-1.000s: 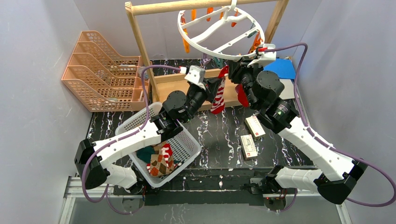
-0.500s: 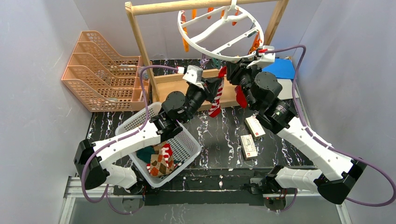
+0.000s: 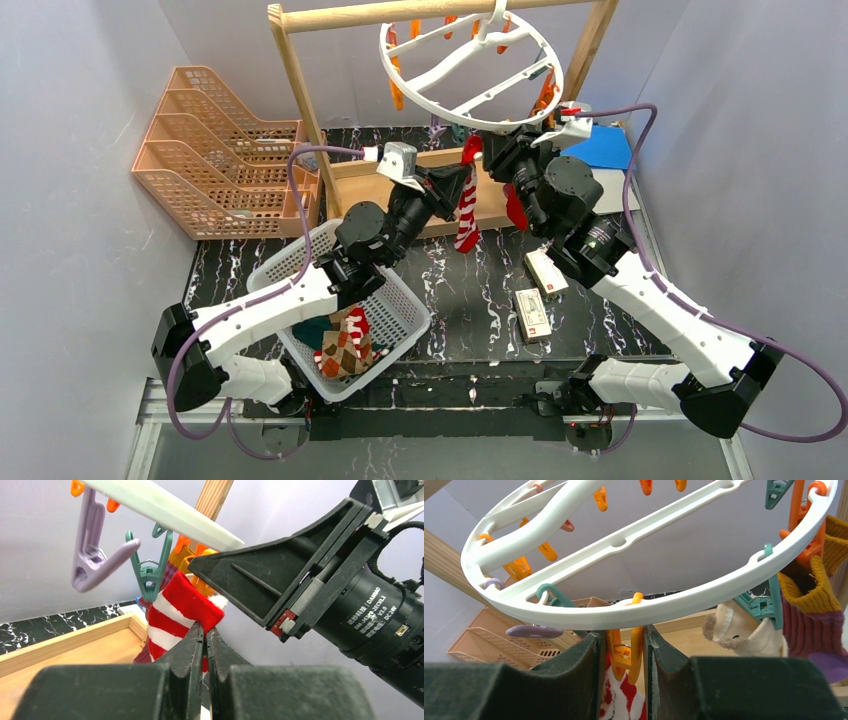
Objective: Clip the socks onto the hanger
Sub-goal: Clamp the sock onto the hanger.
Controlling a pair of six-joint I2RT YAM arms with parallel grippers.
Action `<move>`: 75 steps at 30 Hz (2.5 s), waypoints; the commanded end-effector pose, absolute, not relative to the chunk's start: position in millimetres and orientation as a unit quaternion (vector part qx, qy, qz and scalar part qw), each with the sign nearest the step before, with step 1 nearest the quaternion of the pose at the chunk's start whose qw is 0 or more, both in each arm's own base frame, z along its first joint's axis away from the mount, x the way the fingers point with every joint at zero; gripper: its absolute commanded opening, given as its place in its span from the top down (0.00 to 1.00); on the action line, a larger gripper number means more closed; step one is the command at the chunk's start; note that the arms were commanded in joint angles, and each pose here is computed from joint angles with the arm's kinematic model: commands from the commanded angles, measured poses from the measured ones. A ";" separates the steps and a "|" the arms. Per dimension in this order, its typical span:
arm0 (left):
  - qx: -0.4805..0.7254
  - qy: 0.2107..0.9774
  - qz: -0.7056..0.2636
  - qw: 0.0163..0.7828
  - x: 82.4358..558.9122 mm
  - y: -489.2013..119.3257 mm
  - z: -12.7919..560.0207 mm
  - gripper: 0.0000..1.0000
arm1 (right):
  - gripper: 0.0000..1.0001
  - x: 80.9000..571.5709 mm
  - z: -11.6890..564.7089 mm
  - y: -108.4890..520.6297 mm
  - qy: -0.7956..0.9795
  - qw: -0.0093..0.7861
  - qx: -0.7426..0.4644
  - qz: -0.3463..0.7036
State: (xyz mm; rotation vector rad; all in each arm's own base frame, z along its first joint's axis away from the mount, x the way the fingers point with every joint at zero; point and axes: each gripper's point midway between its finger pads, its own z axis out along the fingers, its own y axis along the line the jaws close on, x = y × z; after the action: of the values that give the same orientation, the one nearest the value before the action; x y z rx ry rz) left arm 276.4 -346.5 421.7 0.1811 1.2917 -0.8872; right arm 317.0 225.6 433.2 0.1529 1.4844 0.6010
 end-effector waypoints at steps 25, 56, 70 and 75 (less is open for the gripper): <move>0.026 0.579 -0.454 0.677 265.3 -332.8 423.6 1.00 | 0.99 297.2 465.5 211.3 0.615 0.717 0.081 0.317; 0.031 0.582 -0.472 0.662 262.7 -342.2 425.6 1.00 | 0.99 305.9 457.5 212.2 0.623 0.721 0.077 0.292; 0.029 0.572 -0.480 0.665 257.5 -336.3 435.7 1.00 | 0.99 309.1 451.2 212.3 0.630 0.719 0.077 0.283; 0.030 0.570 -0.484 0.663 256.0 -336.4 437.1 1.00 | 0.99 309.9 449.8 214.1 0.631 0.718 0.076 0.283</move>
State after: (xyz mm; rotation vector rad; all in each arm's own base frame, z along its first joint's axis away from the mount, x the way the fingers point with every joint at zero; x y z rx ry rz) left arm 263.1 -351.7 394.8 0.1148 1.3841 -1.0466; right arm 307.9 218.5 441.5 0.1453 1.4350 0.6284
